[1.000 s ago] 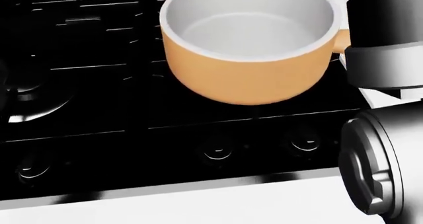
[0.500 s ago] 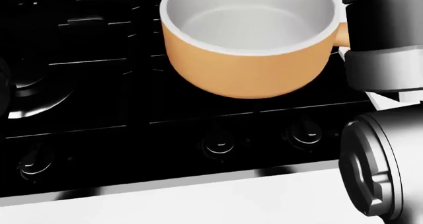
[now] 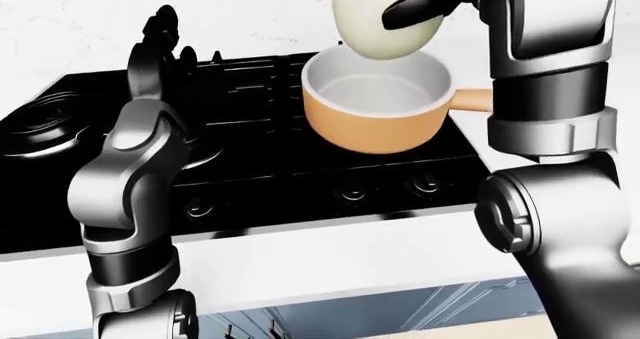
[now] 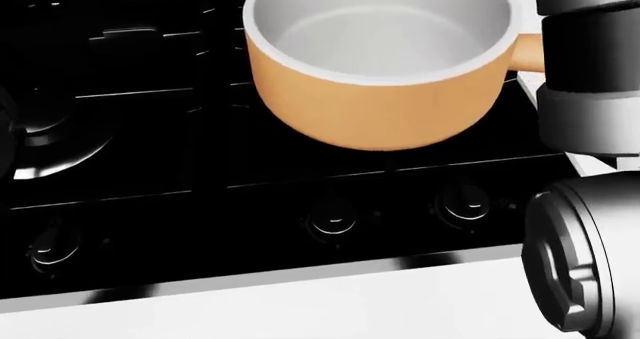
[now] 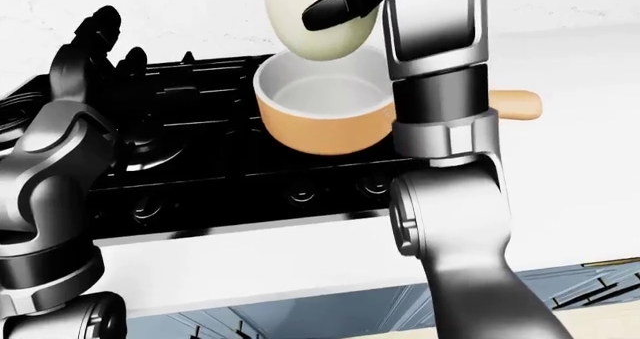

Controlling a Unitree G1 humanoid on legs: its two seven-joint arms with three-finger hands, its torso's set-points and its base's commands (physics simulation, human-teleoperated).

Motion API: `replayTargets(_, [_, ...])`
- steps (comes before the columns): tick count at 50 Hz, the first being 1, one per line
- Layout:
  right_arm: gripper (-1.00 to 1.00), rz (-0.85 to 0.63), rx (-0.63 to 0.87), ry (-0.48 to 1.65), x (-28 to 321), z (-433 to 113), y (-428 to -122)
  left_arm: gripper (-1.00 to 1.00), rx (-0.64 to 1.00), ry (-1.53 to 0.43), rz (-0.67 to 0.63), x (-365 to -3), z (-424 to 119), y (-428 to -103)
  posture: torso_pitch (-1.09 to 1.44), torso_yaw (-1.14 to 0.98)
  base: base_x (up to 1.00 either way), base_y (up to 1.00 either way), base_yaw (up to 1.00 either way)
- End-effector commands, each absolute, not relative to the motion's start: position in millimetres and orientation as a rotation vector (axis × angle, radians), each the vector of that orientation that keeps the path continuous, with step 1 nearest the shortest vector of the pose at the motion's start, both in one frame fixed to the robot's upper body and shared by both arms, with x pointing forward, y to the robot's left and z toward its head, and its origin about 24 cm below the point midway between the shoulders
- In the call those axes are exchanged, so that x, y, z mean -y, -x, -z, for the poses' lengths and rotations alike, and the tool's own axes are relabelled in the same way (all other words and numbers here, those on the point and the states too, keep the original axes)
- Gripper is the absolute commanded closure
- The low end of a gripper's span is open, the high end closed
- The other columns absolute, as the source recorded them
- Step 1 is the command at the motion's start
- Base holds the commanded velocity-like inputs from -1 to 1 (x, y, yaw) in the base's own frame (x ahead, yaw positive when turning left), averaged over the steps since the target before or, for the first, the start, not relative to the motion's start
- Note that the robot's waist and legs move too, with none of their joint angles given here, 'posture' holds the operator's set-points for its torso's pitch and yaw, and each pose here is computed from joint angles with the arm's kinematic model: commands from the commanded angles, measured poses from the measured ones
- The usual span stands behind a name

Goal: Pick the zucchini from the plate and place it in the pan.

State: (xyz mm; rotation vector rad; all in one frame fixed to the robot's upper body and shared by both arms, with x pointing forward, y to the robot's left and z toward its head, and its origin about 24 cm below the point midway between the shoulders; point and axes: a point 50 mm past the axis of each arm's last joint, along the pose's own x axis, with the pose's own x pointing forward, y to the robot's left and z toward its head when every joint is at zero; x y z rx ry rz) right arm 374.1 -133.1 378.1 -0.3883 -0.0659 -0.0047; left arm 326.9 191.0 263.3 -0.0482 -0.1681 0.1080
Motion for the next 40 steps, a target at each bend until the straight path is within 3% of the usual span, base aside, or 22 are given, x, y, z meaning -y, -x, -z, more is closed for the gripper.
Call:
replayTargets(1, [1.00, 0.013, 0.170, 0.393, 131.2, -401.3, -362.2, -1.00, 0.258, 0.051, -0.108, -190.8, -281.5, -321.6, 0.00, 0.00, 0.00, 0.00, 0.00])
replayTargets(18, [1.00, 0.013, 0.128, 0.406, 138.7, -374.7, -364.3, -1.00, 0.256, 0.050, -0.106, -190.7, -280.2, -322.5, 0.00, 0.00, 0.00, 0.00, 0.00])
replayTargets(40, [1.00, 0.046, 0.136, 0.385, 141.8, -353.9, -389.8, -1.00, 0.259, 0.052, -0.109, -191.7, -281.9, -322.4, 0.00, 0.00, 0.00, 0.00, 0.00])
